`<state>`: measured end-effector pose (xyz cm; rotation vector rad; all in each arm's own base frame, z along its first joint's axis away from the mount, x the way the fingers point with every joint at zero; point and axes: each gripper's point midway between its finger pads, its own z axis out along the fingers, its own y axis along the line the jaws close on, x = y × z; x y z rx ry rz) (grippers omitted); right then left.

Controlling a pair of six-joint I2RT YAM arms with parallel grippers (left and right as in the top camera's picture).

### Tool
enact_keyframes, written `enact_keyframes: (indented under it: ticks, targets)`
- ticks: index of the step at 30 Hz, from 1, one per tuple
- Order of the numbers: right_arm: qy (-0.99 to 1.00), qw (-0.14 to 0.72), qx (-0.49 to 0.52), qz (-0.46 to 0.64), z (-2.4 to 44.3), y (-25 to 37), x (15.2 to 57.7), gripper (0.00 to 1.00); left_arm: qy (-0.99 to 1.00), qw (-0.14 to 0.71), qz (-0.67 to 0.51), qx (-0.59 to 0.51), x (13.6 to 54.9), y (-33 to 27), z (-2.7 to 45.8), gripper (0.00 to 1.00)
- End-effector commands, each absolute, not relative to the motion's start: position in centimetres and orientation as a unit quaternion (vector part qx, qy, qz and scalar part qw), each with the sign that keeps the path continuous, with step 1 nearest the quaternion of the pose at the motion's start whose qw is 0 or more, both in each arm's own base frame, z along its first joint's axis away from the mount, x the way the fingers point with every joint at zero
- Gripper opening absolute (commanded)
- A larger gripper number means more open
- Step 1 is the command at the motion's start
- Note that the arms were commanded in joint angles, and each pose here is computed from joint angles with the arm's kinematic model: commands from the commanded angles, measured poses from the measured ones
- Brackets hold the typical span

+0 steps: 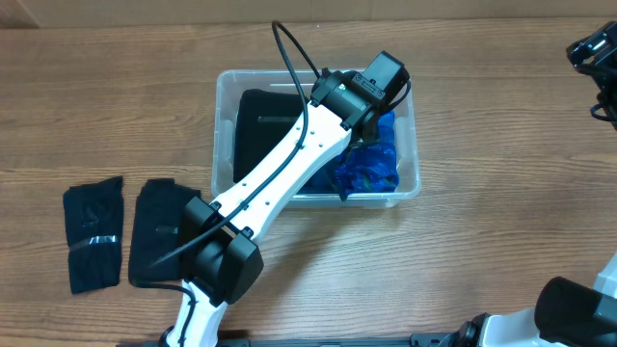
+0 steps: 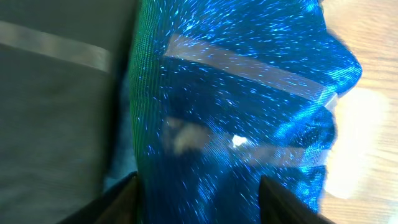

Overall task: Pack container
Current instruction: 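Lower the blue sparkly cloth into the bin's right side onto the jeans, then release the cloth and withdraw the left gripper toward the black cloths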

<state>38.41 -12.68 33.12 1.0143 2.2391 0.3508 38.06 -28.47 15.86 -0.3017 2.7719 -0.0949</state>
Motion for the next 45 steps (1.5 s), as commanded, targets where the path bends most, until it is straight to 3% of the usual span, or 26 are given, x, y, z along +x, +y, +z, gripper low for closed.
enact_keyframes:
  ticks: [1, 3, 6, 9, 16, 17, 21, 23, 25, 30, 33, 36, 40, 45]
  targets:
    - [0.85, 0.332, 0.386, 0.138, 33.8, -12.6, 38.3, 1.0, 0.97, 0.229, 0.017, -0.084, 40.1, -25.2, 18.1, 0.61]
    - [0.85, 0.332, 0.386, 0.137, 33.8, -12.6, 38.3, 1.0, 0.968, 0.24, 0.007, -0.079, 40.5, -24.4, 19.5, 0.62]
    - [0.85, 0.332, 0.386, 0.137, 33.8, -12.6, 38.3, 1.0, 0.967, 0.232, -0.101, 0.018, 40.9, -28.1, 21.2, 0.34]
    - [0.85, 0.332, 0.386, 0.137, 33.8, -12.6, 38.3, 1.0, 0.967, 0.209, -0.13, 0.073, 40.1, -30.1, 20.2, 0.2]
    - [0.85, 0.332, 0.386, 0.137, 33.8, -12.6, 38.3, 1.0, 0.982, 0.109, -0.067, 0.137, 37.6, -31.6, 11.8, 0.15]
    - [0.85, 0.332, 0.386, 0.137, 33.8, -12.6, 38.3, 1.0, 0.984, 0.097, -0.059, 0.138, 37.5, -31.5, 10.6, 0.16]
    - [0.85, 0.332, 0.386, 0.137, 33.8, -12.6, 38.3, 1.0, 0.987, 0.076, -0.045, 0.132, 37.8, -31.0, 8.2, 0.35]
    - [0.85, 0.332, 0.386, 0.138, 33.8, -12.6, 38.3, 1.0, 0.988, 0.083, -0.048, 0.122, 38.5, -30.2, 9.1, 0.37]
    - [0.85, 0.332, 0.386, 0.137, 33.8, -12.6, 38.3, 1.0, 0.987, 0.105, -0.063, 0.102, 39.8, -29.2, 11.9, 0.38]
    - [0.85, 0.332, 0.386, 0.137, 33.8, -12.6, 38.3, 1.0, 0.968, 0.205, -0.134, 0.053, 42.2, -25.3, 24.2, 0.56]
    - [0.85, 0.332, 0.386, 0.138, 33.8, -12.6, 38.3, 1.0, 0.958, 0.249, -0.143, 0.015, 41.3, -20.5, 30.2, 0.75]
    - [0.85, 0.332, 0.386, 0.138, 33.8, -12.6, 38.3, 1.0, 0.959, 0.255, -0.121, -0.035, 39.7, -14.8, 32.6, 0.73]
    - [0.85, 0.332, 0.386, 0.137, 33.8, -12.6, 38.3, 1.0, 0.969, 0.213, -0.046, -0.119, 36.8, -6.6, 32.3, 0.66]
    - [0.85, 0.332, 0.386, 0.137, 33.8, -12.6, 38.3, 1.0, 0.967, 0.192, -0.017, -0.167, 35.6, 0.0, 31.5, 0.72]
